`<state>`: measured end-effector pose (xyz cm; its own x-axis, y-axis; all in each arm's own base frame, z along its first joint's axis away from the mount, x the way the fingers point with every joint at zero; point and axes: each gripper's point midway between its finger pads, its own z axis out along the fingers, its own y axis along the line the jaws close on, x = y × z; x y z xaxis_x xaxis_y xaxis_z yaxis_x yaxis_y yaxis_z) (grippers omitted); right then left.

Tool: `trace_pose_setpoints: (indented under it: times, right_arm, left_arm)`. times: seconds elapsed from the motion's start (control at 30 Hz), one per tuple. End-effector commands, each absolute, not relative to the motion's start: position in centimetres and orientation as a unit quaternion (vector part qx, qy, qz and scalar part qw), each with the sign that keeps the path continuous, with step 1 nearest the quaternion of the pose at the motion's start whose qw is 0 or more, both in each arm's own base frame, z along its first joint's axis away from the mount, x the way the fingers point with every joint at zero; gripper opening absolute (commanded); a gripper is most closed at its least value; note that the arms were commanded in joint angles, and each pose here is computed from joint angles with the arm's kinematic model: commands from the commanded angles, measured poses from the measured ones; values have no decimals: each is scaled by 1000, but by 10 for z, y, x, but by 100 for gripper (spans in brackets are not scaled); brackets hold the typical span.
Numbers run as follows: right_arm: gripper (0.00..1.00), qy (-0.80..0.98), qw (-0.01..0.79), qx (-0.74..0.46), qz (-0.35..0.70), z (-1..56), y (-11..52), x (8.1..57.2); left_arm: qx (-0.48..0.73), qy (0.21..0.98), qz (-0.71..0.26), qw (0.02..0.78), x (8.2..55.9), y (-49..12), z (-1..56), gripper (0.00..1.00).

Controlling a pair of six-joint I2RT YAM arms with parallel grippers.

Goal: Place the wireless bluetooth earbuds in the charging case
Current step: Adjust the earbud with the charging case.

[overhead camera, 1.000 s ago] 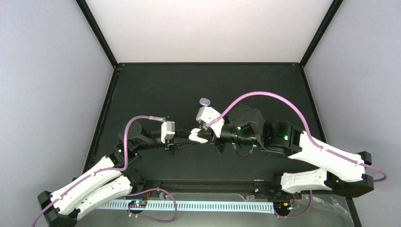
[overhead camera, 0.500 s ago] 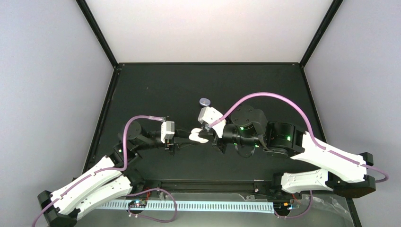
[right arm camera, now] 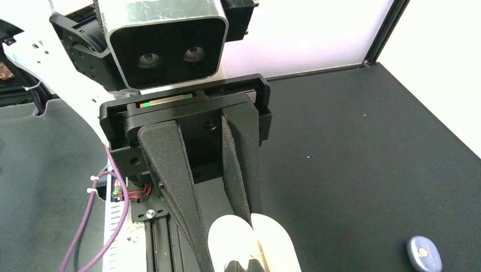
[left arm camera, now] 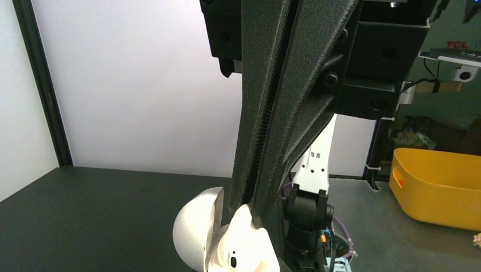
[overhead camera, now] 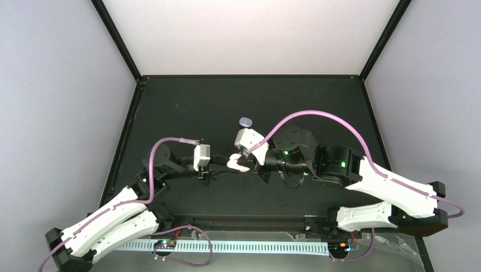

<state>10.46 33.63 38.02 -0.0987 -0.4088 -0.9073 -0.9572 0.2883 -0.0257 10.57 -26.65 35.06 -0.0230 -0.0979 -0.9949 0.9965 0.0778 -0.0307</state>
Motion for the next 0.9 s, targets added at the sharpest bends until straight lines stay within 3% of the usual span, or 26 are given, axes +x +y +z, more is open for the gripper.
trace_pose_setpoints:
  times: [0.0, 0.87]
  right_arm:
    - [1, 686, 408, -528, 291, 362, 335, 104]
    - [1, 668, 357, -595, 270, 351, 337, 90]
  left_arm:
    - [452, 458, -519, 563, 96, -262, 378, 1]
    - [464, 429, -528, 567, 84, -257, 388, 2]
